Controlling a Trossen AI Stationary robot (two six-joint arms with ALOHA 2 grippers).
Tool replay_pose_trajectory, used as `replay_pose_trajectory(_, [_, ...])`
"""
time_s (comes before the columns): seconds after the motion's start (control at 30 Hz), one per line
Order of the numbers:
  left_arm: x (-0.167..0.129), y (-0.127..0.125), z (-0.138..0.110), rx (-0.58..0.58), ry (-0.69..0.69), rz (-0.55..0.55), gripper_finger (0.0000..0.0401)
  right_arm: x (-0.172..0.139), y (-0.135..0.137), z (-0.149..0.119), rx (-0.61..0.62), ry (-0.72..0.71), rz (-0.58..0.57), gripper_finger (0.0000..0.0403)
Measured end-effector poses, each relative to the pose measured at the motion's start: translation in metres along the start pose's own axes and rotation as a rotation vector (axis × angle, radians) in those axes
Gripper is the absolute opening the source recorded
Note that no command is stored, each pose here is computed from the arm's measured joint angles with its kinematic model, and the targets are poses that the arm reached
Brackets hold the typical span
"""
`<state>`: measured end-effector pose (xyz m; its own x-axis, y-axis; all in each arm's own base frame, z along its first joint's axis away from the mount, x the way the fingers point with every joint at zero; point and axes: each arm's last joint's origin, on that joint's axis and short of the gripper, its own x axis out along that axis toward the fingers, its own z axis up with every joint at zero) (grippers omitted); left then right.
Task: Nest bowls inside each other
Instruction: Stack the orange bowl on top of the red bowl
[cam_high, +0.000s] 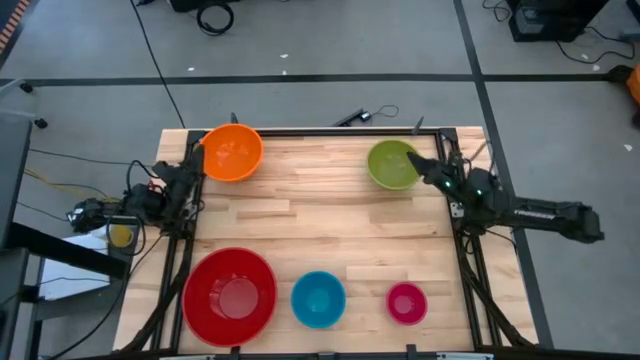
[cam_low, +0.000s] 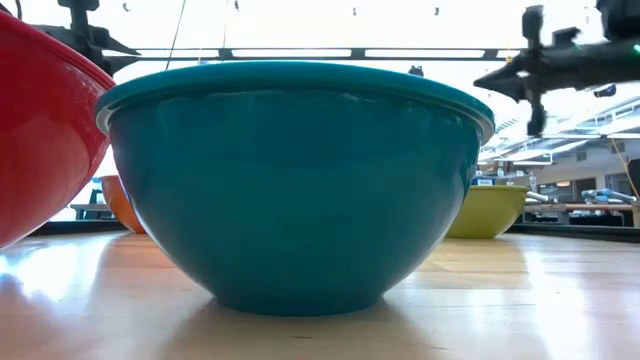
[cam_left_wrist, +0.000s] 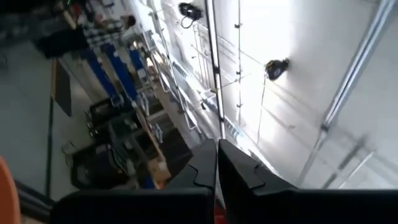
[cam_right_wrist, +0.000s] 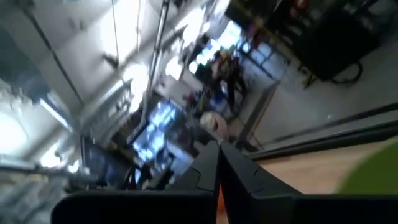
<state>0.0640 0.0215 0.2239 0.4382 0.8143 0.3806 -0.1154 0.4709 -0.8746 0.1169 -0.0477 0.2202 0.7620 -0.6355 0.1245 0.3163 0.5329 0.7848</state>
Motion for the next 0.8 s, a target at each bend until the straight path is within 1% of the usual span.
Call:
replay_pose_trajectory(0.07, [0.001,-0.001,-0.002,0.048,0.029,-0.017,0.0020,0.019,0.016,0.003,-0.068,0.048,-0.017,0.0009])
replay_pose_trajectory(0.13, [0.002,-0.002,-0.003,0.070,0.049,-0.006,0.0020,0.044,0.034,0.006,-0.162,0.081,-0.033,0.0007])
replay_pose_trajectory(0.23, [0.005,-0.006,-0.003,0.115,0.081,0.017,0.0020,0.087,0.054,0.001,-0.323,0.132,-0.072,0.0010])
replay_pose_trajectory(0.3, [0.007,-0.010,-0.003,0.156,0.112,0.023,0.0020,0.115,0.065,-0.005,-0.380,0.156,-0.091,0.0015])
replay_pose_trajectory(0.4, [0.011,-0.019,-0.002,0.244,0.195,0.028,0.0020,0.155,0.079,-0.013,-0.374,0.195,-0.098,0.0016])
replay_pose_trajectory(0.5, [0.014,-0.027,-0.002,0.375,0.311,0.062,0.0020,0.187,0.088,-0.025,-0.368,0.295,-0.080,0.0012])
replay_pose_trajectory(0.67, [0.018,-0.036,0.000,0.622,0.489,0.161,0.0021,0.233,0.094,-0.047,-0.391,0.462,-0.113,0.0008])
replay_pose_trajectory(0.8, [0.023,-0.043,-0.001,0.734,0.549,0.208,0.0039,0.264,0.095,-0.066,-0.390,0.594,-0.127,0.0009])
